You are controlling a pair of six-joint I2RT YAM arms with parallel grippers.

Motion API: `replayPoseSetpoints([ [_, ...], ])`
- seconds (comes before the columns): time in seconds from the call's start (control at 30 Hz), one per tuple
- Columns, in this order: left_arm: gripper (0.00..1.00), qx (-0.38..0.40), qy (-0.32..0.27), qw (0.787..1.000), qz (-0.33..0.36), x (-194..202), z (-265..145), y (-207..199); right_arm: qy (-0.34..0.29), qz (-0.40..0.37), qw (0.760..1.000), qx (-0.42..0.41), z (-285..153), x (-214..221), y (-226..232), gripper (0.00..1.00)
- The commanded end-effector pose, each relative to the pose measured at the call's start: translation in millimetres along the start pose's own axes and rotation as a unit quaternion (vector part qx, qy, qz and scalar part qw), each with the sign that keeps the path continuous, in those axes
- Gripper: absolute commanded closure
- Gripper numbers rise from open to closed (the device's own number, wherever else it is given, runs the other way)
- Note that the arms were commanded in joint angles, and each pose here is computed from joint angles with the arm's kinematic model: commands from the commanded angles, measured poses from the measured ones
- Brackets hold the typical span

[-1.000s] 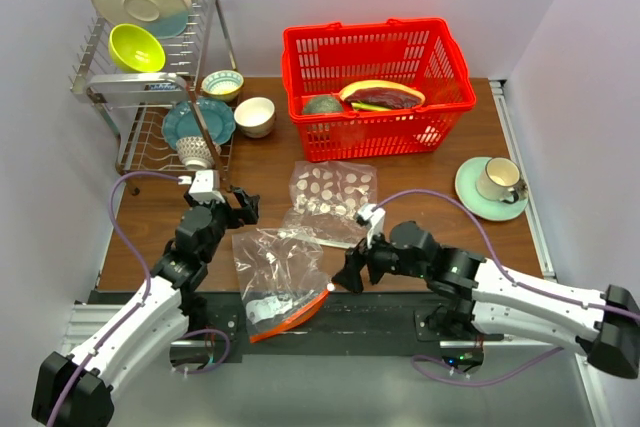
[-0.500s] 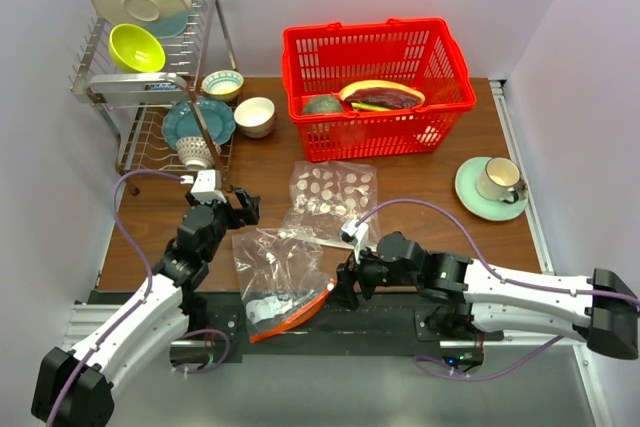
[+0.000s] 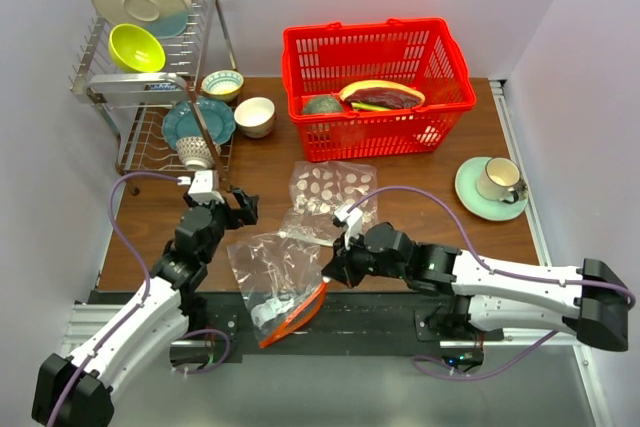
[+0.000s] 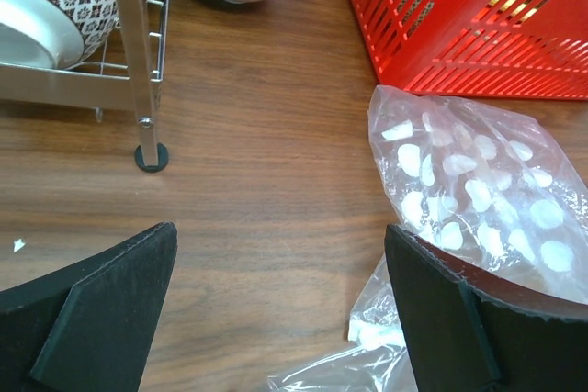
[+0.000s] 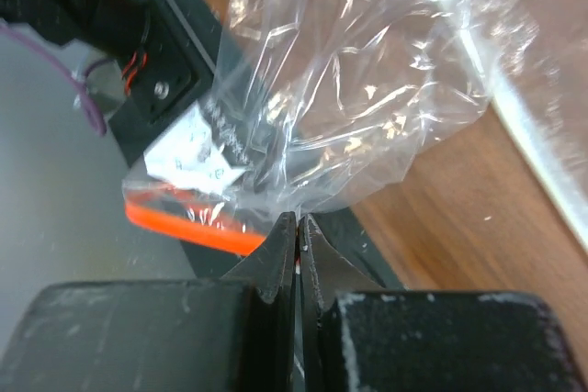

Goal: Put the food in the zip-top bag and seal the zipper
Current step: Pick up the zipper food storage bag at the center of the board, then open the zipper of the food storage bag at the center of the board.

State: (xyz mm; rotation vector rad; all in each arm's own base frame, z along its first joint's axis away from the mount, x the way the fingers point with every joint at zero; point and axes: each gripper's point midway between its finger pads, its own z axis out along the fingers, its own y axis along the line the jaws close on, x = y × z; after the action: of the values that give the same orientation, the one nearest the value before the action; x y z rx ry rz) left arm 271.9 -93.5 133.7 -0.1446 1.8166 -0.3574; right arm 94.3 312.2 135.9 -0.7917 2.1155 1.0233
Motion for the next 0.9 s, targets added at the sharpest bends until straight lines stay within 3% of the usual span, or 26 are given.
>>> replayPoseSetpoints([
  [0.0, 0.0, 0.01, -0.02, 0.999, -0.036, -31, -4, -15, -0.066, -0.004, 0.997, 0.043, -17, -50, 1, 1.0],
  [0.13, 0.0, 0.131, -0.036, 0.989, -0.062, -58, -15, -65, -0.105, -0.009, 0.988, 0.111, -35, -86, -12, 1.0],
  [0.27, 0.04, 0.273, 0.009, 0.961, -0.046, -72, -29, -126, -0.122, -0.016, 0.971, 0.204, -51, -114, -33, 1.0],
  [0.43, 0.05, 0.344, 0.045, 0.938, -0.005, -79, -44, -175, -0.131, -0.004, 0.956, 0.262, -64, -160, -38, 1.0],
  [0.63, 0.07, 0.346, 0.029, 0.937, 0.047, -92, -68, -220, -0.121, 0.054, 0.965, 0.225, -56, -181, -39, 1.0],
  [0.87, 0.05, 0.301, 0.042, 0.945, 0.121, -57, -82, -223, -0.146, 0.072, 0.964, 0.209, -62, -208, -33, 1.0],
])
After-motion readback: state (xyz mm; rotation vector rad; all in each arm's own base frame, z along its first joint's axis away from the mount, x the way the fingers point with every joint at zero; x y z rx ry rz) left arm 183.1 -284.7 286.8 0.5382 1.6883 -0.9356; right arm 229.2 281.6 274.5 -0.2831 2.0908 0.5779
